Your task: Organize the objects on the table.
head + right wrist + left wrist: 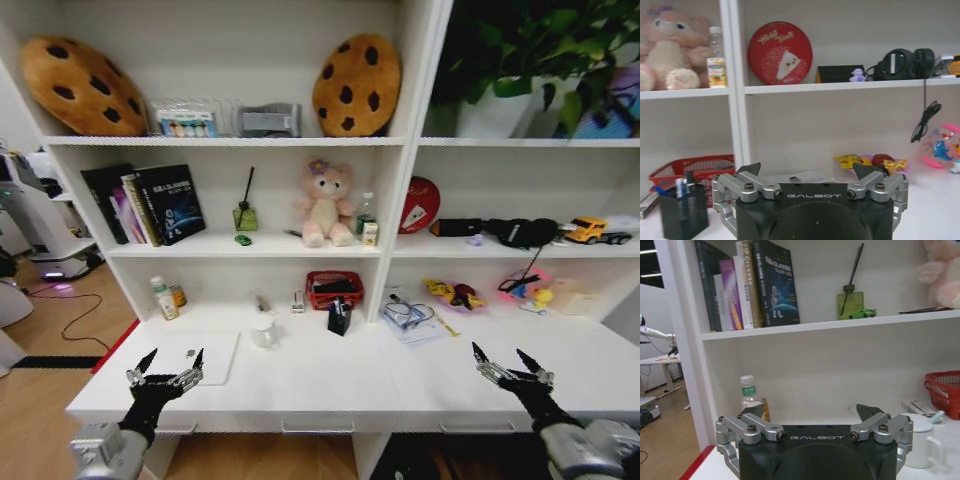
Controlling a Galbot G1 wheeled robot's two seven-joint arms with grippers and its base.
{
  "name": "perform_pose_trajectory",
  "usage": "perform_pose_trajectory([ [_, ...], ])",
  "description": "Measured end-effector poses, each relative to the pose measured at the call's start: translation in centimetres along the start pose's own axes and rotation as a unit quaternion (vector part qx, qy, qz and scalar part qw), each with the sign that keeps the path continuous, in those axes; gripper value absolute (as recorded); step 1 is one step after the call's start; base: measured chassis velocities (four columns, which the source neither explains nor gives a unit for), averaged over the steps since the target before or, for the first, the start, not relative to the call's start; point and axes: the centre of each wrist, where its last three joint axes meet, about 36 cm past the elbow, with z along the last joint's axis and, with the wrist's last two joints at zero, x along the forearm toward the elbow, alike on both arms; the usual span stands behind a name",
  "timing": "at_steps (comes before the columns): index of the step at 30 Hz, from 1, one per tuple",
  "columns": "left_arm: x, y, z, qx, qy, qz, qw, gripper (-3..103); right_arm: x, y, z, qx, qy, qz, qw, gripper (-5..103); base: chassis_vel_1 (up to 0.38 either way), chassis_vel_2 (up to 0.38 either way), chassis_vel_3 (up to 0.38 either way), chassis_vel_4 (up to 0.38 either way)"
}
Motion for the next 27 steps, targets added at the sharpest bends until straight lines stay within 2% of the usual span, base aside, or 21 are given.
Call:
perform_pose_trajectory([
  [18, 0.0, 0.0, 0.0, 0.0, 0.0, 0.0, 1.0, 100, -0.01, 0.0, 0.0, 0.0, 0.0, 0.0, 1.0, 100, 0.326, 0.33, -0.33, -0.314],
  [27, 0.0, -0.01, 0.0, 0.0, 0.0, 0.0, 1.0, 100, -0.01, -0.01, 0.0, 0.0, 0.0, 0.0, 1.0, 100, 0.023, -0.012, 0.021, -0.005],
])
